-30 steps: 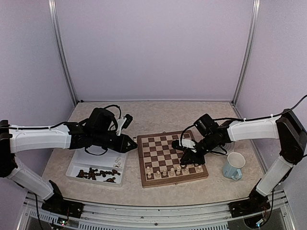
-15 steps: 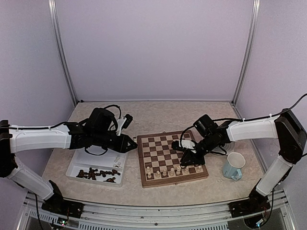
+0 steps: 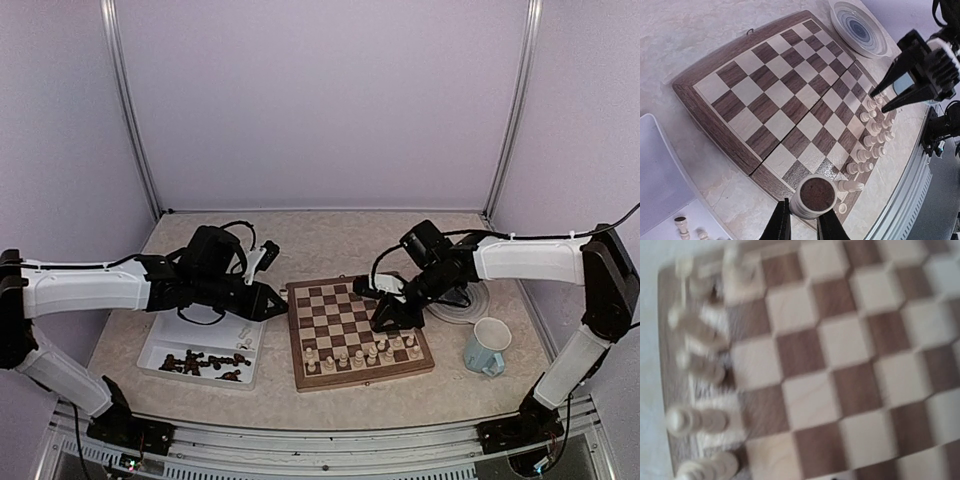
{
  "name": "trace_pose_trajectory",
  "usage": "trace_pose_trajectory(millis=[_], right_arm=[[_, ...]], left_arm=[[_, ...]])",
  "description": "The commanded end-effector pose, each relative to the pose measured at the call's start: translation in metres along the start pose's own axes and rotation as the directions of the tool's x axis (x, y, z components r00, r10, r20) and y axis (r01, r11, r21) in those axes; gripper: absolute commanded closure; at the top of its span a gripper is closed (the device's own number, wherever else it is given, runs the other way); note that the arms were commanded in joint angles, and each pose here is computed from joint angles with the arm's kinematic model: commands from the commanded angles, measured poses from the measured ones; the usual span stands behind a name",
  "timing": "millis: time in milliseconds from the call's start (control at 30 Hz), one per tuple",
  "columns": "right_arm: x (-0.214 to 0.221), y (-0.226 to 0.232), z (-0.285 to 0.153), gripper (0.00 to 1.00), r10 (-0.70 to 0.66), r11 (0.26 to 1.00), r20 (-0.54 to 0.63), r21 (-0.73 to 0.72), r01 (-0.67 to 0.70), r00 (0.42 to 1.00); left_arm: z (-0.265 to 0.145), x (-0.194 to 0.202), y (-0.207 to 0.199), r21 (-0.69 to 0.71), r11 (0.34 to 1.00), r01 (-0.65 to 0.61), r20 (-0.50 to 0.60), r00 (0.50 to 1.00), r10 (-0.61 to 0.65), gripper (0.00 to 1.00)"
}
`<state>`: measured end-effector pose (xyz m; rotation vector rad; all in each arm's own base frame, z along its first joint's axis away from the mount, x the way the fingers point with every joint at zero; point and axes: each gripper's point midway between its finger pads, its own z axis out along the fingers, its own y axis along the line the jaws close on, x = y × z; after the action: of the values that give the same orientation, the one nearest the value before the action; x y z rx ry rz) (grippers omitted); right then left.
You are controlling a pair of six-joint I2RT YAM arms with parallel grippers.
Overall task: Set up the chess pieces on the board
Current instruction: Pass from the left arm to the right
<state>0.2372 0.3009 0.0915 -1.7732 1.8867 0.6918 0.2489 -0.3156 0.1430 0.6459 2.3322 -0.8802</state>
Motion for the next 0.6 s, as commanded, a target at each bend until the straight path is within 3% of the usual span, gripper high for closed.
trace_pose_trajectory(millis=[0,133,367,567], right_arm=[[-0.051,-0.004,-0.038,0.72,-0.122,0.992,0.067,0.034,0.12,0.99],[-0.087,-0.003,-0.049,0.65,-0.25,0.968,0.075,0.058,0.246,0.965],[-0.111,0.009,-0.024,0.62,-0.47,0.875,-0.057,0.098,0.473,0.881],[-0.134,0.015,-0.012,0.57,-0.568,0.811,-0.087,0.107,0.575,0.818]], left_arm=[[0.003,0.0,-0.024,0.135,0.99,-0.027,-0.052,0.998,0.035,0.91],[0.004,0.006,-0.042,0.241,0.97,-0.023,-0.113,0.992,0.051,0.9],[0.006,0.016,-0.06,0.334,0.943,0.003,-0.183,0.981,0.062,0.89],[0.005,0.02,-0.072,0.387,0.922,0.018,-0.221,0.972,0.074,0.89]])
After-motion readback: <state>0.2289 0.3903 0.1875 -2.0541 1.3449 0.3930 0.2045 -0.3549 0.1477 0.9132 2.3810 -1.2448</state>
